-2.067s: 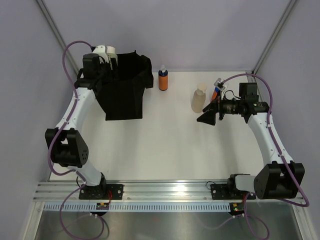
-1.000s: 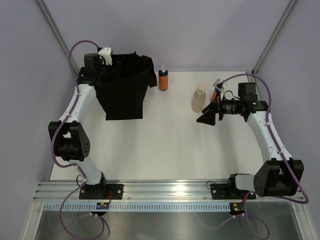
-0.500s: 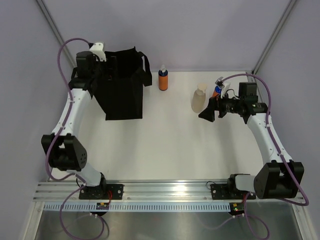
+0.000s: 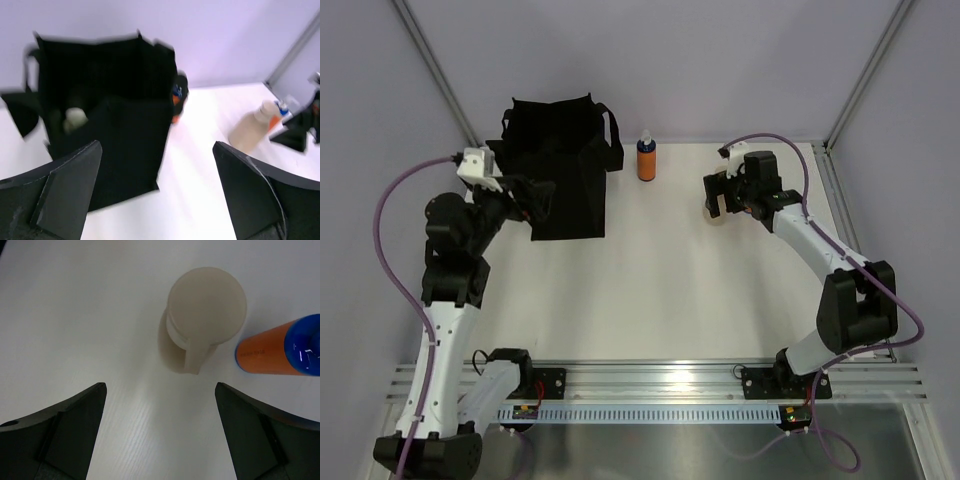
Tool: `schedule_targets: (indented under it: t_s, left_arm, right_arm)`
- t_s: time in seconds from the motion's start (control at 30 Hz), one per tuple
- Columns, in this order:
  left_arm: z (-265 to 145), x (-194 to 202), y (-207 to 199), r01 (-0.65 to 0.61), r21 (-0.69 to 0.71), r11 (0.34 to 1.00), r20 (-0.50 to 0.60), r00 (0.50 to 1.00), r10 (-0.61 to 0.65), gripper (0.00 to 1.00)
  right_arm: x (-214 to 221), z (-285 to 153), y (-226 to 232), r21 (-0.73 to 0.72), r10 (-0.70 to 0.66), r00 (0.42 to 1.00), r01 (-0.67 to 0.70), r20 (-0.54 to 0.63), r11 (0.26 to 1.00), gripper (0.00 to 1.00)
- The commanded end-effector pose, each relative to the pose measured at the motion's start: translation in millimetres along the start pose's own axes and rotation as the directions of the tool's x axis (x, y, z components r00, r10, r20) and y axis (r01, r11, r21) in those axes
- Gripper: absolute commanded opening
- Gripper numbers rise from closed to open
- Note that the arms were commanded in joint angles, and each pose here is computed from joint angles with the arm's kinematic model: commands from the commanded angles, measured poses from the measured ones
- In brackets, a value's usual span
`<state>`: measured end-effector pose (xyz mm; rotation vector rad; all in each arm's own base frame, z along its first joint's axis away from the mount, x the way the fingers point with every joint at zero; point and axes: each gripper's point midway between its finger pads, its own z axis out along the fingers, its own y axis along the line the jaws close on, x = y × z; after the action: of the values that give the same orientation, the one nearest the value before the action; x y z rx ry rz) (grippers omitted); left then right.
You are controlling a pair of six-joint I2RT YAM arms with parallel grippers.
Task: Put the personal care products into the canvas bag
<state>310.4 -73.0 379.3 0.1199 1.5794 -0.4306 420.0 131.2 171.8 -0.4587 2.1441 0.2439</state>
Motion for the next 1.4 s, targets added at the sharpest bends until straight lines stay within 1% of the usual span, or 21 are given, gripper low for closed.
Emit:
schedule_targets:
  t_s: [0.0,0.07,0.17,0.27,0.4,0.53,0.67,0.7,0.77,0.8,0.9,0.93,1.0,1.03,1.1,1.17,1.23,1.27,1.3,1.33,1.37]
  left_arm:
    - [-21.5,54.3,-17.5,0.065,0.098,0.993,-0.098,0.994,-0.055,0.99]
    - [-31.8,78.3,-18.6,0.071,0.107,0.992,-0.137,0.989,-0.056,0.99]
    - [-47.4,84.7,-23.5,0.056,0.119,0.991,-0.119,0.992,-0.041,0.99]
    - [-55.4,96.3,-28.1,0.075,0.139,0.988,-0.121,0.991,-0.058,0.99]
    - [-61.5,110.7,-28.3,0.086,0.138,0.987,-0.151,0.986,-0.064,0.99]
    - [-64.1,117.0,-29.6,0.091,0.146,0.985,-0.154,0.986,-0.069,0.99]
    - [-64.1,117.4,-32.8,0.101,0.164,0.981,-0.153,0.985,-0.076,0.99]
    - [-64.4,117.1,-35.9,0.113,0.178,0.978,-0.155,0.984,-0.086,0.99]
    - [-64.2,113.3,-41.3,0.125,0.206,0.971,-0.146,0.985,-0.096,0.99]
    - [-65.4,112.8,-47.7,0.146,0.236,0.961,-0.151,0.982,-0.112,0.99]
    - [-66.3,112.0,-53.9,0.164,0.269,0.949,-0.153,0.980,-0.126,0.99]
    - [-67.0,113.7,-54.3,0.169,0.269,0.948,-0.160,0.979,-0.129,0.99]
    - [-68.5,114.7,-54.4,0.169,0.267,0.949,-0.162,0.978,-0.129,0.99]
    - [-70.6,114.6,-55.1,0.168,0.268,0.949,-0.161,0.979,-0.128,0.99]
    - [-72.9,113.9,-55.8,0.165,0.268,0.949,-0.155,0.980,-0.126,0.99]
    - [-75.8,112.7,-56.8,0.159,0.270,0.950,-0.145,0.982,-0.123,0.99]
    - [-77.0,113.4,-56.4,0.156,0.267,0.951,-0.145,0.982,-0.120,0.99]
    - [-77.0,114.3,-56.0,0.151,0.266,0.952,-0.149,0.982,-0.115,0.99]
    - [-77.1,116.1,-54.7,0.153,0.258,0.954,-0.154,0.981,-0.115,0.99]
    - [-77.2,118.6,-54.1,0.157,0.255,0.954,-0.163,0.980,-0.117,0.99]
    - [-77.5,119.6,-54.0,0.159,0.254,0.954,-0.166,0.979,-0.118,0.99]
  right_arm:
    - [-31.0,-4.7,-25.8,0.142,-0.015,0.995,0.001,0.096,0.990,1.00]
    - [-24.2,-3.5,-24.2,0.137,-0.015,0.996,0.004,0.084,0.991,1.00]
    - [-16.2,6.9,-16.9,0.091,-0.018,0.997,0.012,0.075,0.996,1.00]
    - [-9.4,35.9,-9.6,0.029,-0.029,0.997,0.027,0.076,0.999,1.00]
    - [-6.5,57.4,-17.7,0.064,0.023,0.999,-0.026,0.045,0.998,0.99]
    - [-12.7,60.9,-24.3,0.101,0.041,0.996,-0.049,0.081,0.994,0.99]
    - [-15.0,62.6,-23.1,0.092,0.034,0.995,-0.042,0.090,0.995,0.94]
    - [-13.7,64.5,-22.0,0.083,0.027,0.996,-0.034,0.082,0.996,0.86]
    - [-15.8,65.8,-20.0,0.069,0.024,0.997,-0.030,0.080,0.997,0.78]
    - [-14.9,67.0,-18.7,0.060,0.019,0.997,-0.023,0.075,0.998,0.70]
    - [-16.4,67.6,-14.1,0.031,0.004,0.997,-0.006,0.075,1.000,0.53]
    - [-16.4,67.3,-12.3,0.020,0.002,0.997,-0.004,0.076,1.000,0.41]
    - [-16.5,65.8,-10.5,0.012,-0.002,0.997,0.001,0.081,1.000,0.26]
    - [-16.9,64.9,-9.2,0.005,-0.005,0.996,0.005,0.086,1.000,0.14]
    - [-25.5,57.6,-2.8,-0.029,-0.028,0.992,0.032,0.120,0.999,0.06]
    - [-33.2,46.7,5.7,-0.079,-0.063,0.989,0.074,0.133,0.994,0.00]
    - [-51.7,31.5,27.3,-0.199,-0.108,0.981,0.140,0.161,0.970,0.00]
    - [-44.0,25.6,32.2,-0.235,-0.114,0.987,0.138,0.113,0.962,0.00]
    - [-47.2,20.9,37.6,-0.265,-0.117,0.988,0.140,0.104,0.954,0.00]
    - [-67.2,11.0,46.4,-0.310,-0.130,0.981,0.168,0.141,0.936,0.00]
    - [-64.1,6.0,51.0,-0.336,-0.140,0.984,0.170,0.113,0.926,0.00]
